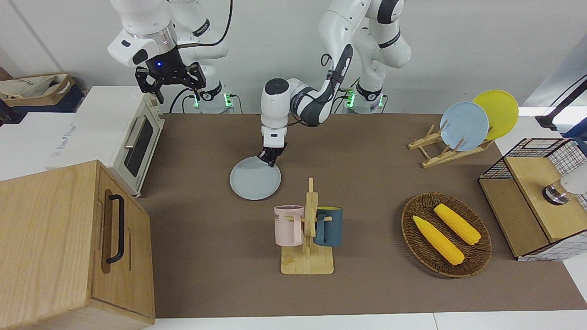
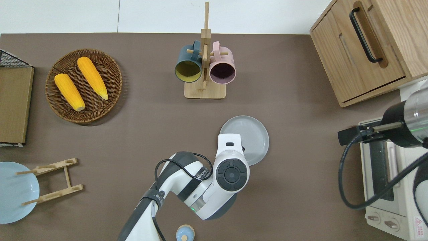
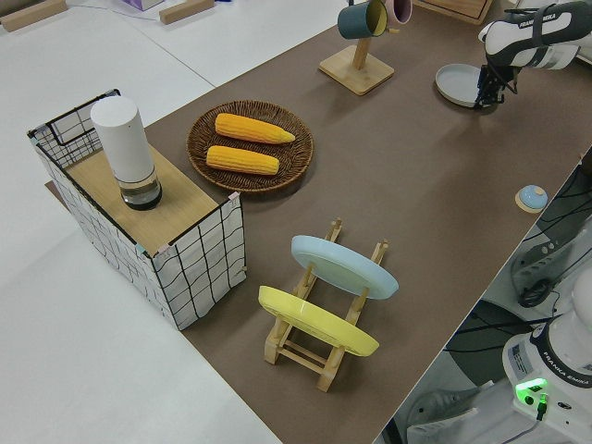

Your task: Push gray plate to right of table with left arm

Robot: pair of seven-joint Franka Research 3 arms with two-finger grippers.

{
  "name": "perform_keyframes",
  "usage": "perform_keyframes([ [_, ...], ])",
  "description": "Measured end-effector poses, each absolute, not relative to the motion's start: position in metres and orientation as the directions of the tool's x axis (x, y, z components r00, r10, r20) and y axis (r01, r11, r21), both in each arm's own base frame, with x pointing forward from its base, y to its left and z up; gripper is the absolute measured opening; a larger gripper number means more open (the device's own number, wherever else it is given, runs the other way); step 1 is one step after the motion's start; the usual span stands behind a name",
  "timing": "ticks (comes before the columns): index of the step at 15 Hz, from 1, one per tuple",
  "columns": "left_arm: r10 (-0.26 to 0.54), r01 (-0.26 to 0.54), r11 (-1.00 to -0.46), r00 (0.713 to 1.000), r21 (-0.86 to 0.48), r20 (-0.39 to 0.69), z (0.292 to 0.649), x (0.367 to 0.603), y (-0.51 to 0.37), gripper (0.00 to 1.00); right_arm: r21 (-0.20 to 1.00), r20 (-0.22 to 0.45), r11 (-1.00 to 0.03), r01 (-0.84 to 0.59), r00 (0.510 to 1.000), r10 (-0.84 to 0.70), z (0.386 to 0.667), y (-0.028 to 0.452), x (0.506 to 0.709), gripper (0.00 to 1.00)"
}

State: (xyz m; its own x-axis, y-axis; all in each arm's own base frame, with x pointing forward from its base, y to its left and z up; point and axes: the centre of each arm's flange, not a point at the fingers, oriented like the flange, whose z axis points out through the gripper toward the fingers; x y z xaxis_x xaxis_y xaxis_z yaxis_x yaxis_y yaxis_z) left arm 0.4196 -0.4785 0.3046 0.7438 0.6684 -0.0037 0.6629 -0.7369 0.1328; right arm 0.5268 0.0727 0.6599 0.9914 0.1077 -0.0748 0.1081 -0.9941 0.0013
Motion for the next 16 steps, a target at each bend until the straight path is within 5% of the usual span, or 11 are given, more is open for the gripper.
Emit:
perform_keyframes([
  [10,0.655,0.65,-0.748,0.755,0.131,-0.004,0.302,0.402,-0.499,0.08,0.001,-0.075,-0.994,0.108,0.991,0.108,0.66,0.073,0.527,0.99],
  [16,0.638,0.634,-0.769,0.769,0.084,0.034,0.307,0.41,-0.497,0.63,0.001,-0.075,-0.994,0.108,0.991,0.108,0.66,0.073,0.527,0.99],
])
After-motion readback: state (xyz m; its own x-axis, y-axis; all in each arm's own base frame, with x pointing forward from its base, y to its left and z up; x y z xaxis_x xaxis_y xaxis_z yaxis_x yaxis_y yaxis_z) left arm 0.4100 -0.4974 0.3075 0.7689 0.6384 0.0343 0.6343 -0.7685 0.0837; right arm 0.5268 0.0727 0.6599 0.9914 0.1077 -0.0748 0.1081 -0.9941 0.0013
